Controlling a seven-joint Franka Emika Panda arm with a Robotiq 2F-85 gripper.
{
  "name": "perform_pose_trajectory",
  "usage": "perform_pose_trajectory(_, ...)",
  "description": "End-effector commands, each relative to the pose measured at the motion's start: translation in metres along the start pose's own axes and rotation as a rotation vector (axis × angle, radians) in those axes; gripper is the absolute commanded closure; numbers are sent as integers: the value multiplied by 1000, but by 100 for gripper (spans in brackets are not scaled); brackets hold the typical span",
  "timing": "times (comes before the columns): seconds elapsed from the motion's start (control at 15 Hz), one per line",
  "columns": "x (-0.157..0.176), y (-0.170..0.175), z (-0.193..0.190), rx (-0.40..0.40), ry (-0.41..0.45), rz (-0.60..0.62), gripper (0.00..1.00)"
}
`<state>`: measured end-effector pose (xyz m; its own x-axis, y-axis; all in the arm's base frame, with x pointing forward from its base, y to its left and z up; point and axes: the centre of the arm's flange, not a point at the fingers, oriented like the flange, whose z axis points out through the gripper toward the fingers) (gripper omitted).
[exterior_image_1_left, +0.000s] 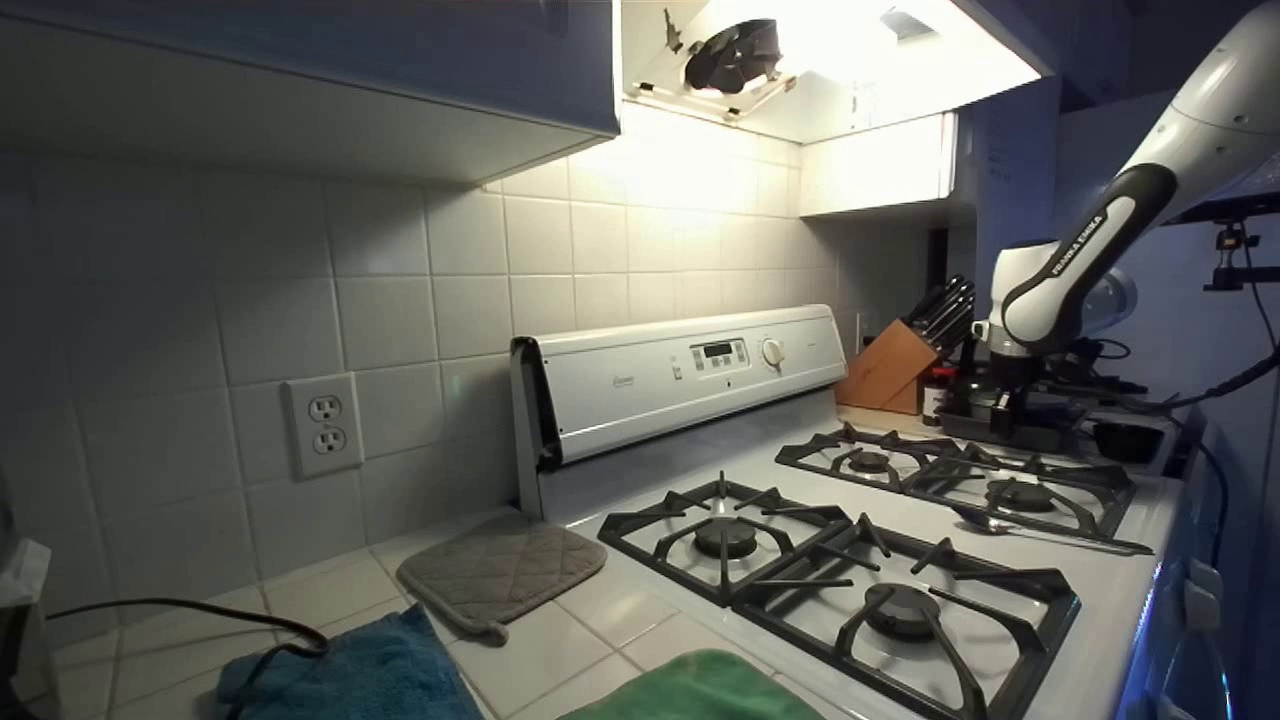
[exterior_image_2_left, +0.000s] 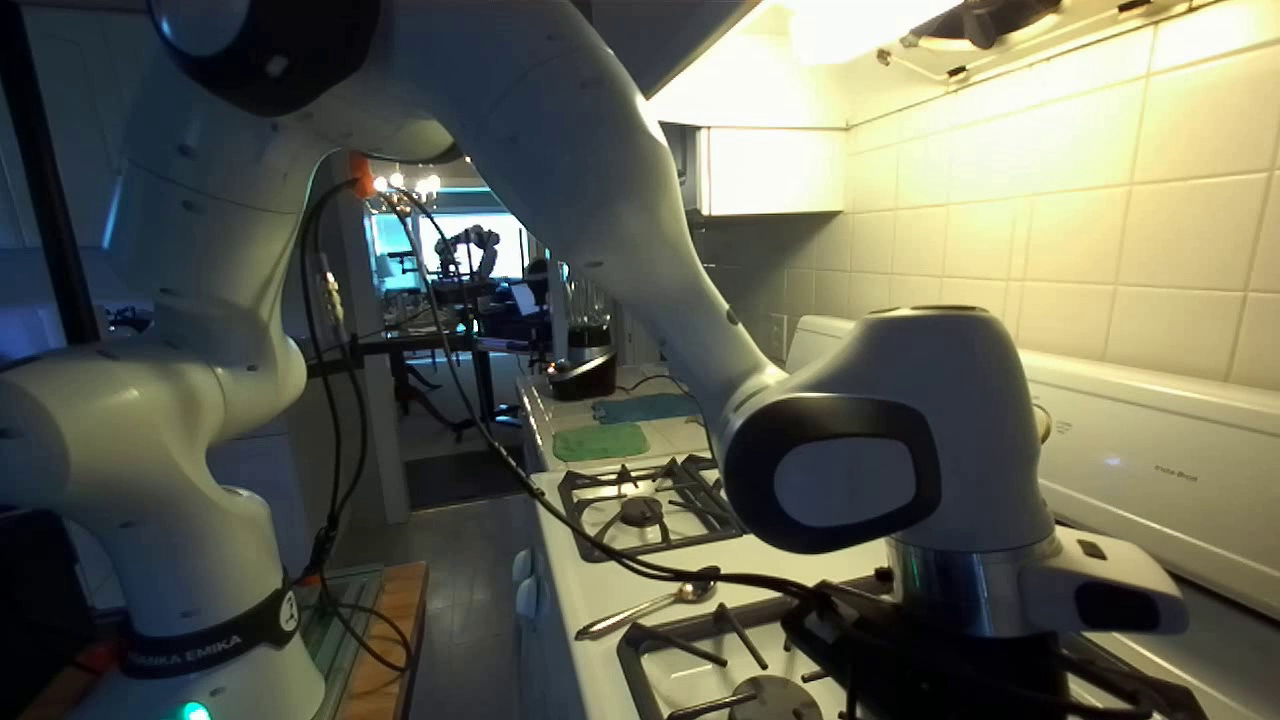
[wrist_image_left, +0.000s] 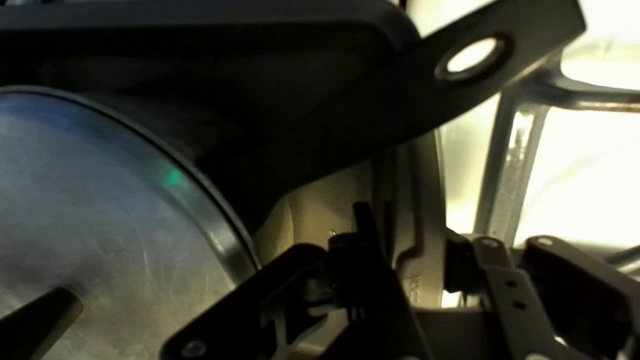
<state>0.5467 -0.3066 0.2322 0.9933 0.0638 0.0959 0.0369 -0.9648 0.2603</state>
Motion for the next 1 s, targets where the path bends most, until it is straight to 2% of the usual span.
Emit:
perform_pose_trajectory(0.0,9,9,2,6,32,5,74)
perform_pose_trajectory(0.07,10,9,1,6,33,5,69)
perform_pose_trajectory(0.13,11,9,0,8,35,5,54)
perform_pose_trajectory(0.2,12,8,-2,8,40,4,45)
perform_pose_trajectory(0.6,19,6,-12,10,62,-3,3)
perform_pose_trajectory(0.67,19,5,-14,14,66,-3,0)
perform_pose_trajectory(0.93,23,-4,-26,40,78,5,0)
